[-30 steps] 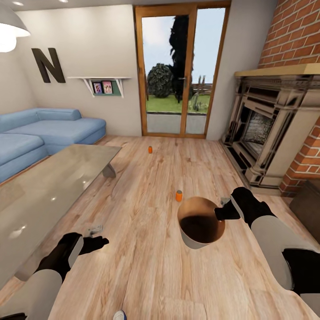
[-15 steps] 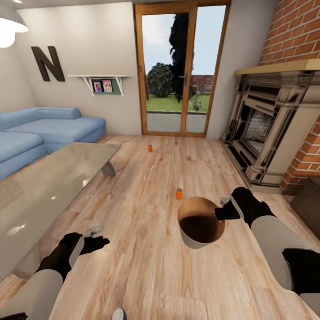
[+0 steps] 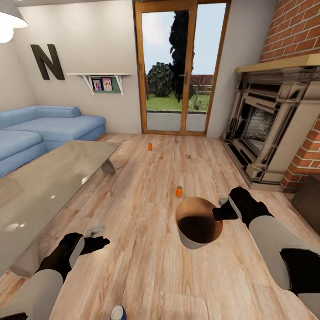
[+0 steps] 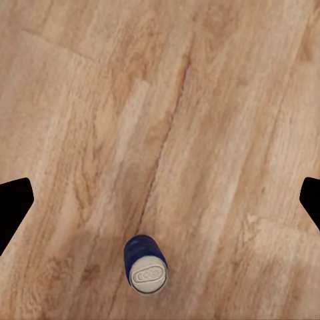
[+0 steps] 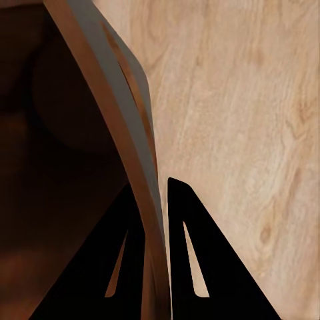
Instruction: Put the three can of soda from the living room inside the tash can in the kitchen.
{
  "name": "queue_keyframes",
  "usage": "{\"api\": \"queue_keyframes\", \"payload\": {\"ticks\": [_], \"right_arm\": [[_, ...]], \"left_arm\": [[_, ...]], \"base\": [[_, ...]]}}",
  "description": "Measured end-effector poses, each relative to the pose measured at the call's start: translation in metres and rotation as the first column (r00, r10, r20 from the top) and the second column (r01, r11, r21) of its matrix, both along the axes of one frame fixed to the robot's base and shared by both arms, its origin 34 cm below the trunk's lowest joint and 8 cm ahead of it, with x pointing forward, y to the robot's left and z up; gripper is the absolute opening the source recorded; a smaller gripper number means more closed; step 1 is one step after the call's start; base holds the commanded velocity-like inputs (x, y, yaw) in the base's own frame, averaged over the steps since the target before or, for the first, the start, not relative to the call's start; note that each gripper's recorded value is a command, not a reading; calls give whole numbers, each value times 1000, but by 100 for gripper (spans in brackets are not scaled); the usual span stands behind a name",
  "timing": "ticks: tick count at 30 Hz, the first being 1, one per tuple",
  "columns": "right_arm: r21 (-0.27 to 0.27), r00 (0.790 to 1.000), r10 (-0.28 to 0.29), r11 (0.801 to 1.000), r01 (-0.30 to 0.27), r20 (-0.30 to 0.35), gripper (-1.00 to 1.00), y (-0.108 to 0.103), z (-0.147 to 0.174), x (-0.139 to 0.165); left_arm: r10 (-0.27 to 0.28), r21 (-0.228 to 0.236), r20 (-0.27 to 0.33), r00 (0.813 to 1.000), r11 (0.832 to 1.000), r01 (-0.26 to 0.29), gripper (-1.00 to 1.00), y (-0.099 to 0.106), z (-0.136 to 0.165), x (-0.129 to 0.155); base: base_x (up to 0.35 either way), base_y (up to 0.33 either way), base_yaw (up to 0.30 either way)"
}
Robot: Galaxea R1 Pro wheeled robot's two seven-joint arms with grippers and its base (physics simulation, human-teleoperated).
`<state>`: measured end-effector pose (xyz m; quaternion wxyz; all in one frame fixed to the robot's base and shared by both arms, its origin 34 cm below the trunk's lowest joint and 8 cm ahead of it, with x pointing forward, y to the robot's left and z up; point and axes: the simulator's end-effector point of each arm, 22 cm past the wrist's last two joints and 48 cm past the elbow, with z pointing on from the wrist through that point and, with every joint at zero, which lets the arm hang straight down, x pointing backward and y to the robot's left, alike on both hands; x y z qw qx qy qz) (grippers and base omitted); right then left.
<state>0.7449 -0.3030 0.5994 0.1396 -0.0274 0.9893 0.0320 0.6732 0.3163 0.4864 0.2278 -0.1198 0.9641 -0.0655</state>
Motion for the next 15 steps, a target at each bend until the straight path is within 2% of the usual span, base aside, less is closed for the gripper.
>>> {"api": "queue_keyframes", "payload": {"ticks": [4,9,15], "right_arm": [[-10,1000,-1,1000,1,-3,-100,0,-11,-2],[-60,1000,-15,998,14,-8,-100,-11,-26,-4],[-53,1000,-25,998,24,-15,-100,-11,-44,-7]], "left_arm": [[0,0,-4,1000,1000,0,100,0,-10,-2],[-2,-1,-11,1000,1000,2,100,-1,-25,-6],[-2,-1,-20,1000,1000,2,100,-1,-43,-10]], "base": [[0,0,0],[0,0,0],[0,0,0]]}}
